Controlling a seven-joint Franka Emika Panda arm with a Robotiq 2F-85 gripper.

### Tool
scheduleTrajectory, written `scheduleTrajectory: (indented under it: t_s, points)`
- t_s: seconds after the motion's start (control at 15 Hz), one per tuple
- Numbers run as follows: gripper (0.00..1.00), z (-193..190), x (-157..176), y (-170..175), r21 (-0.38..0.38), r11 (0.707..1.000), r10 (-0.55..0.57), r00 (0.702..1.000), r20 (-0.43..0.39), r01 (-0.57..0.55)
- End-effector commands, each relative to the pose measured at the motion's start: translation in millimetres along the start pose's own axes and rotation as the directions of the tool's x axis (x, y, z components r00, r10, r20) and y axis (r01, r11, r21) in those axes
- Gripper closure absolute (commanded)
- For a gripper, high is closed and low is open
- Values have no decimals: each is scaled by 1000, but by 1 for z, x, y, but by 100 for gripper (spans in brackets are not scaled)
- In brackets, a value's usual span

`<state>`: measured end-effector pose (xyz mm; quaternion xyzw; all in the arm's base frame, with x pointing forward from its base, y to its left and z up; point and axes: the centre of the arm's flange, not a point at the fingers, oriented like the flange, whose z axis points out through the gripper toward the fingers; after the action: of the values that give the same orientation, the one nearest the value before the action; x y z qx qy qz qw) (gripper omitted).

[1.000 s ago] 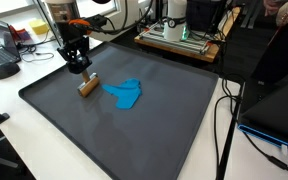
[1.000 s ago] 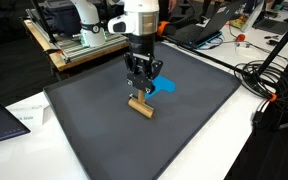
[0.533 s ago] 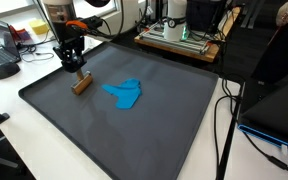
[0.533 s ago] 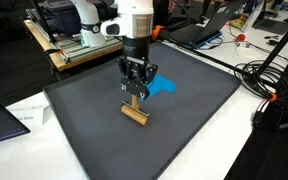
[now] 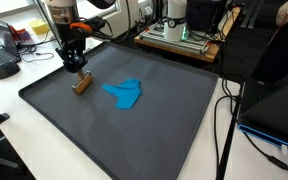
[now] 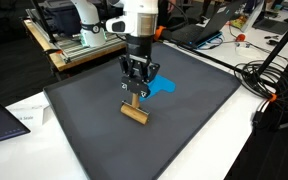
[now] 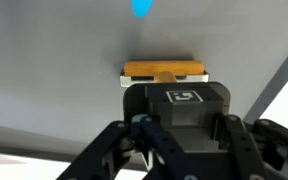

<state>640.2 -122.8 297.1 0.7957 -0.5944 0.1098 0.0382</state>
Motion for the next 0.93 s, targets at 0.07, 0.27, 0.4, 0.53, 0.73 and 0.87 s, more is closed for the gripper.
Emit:
scheduleTrajectory:
  t_s: [0.07,0.27,0.4,0.53,0.73,0.87]
  points:
    - [78,-38,-28,16,11,1000,-20,999,-43,20]
    - [78,-60,-34,23,26,1000,-13,995,-100,16]
    - [78,-76,-40,26,42,998,-47,994,-103,52]
    - [78,-91,-48,29,74,990,-115,991,-74,121]
    - [78,-116,-66,33,105,962,-246,967,-67,252]
    - [78,-129,-80,35,121,929,-344,936,-72,351]
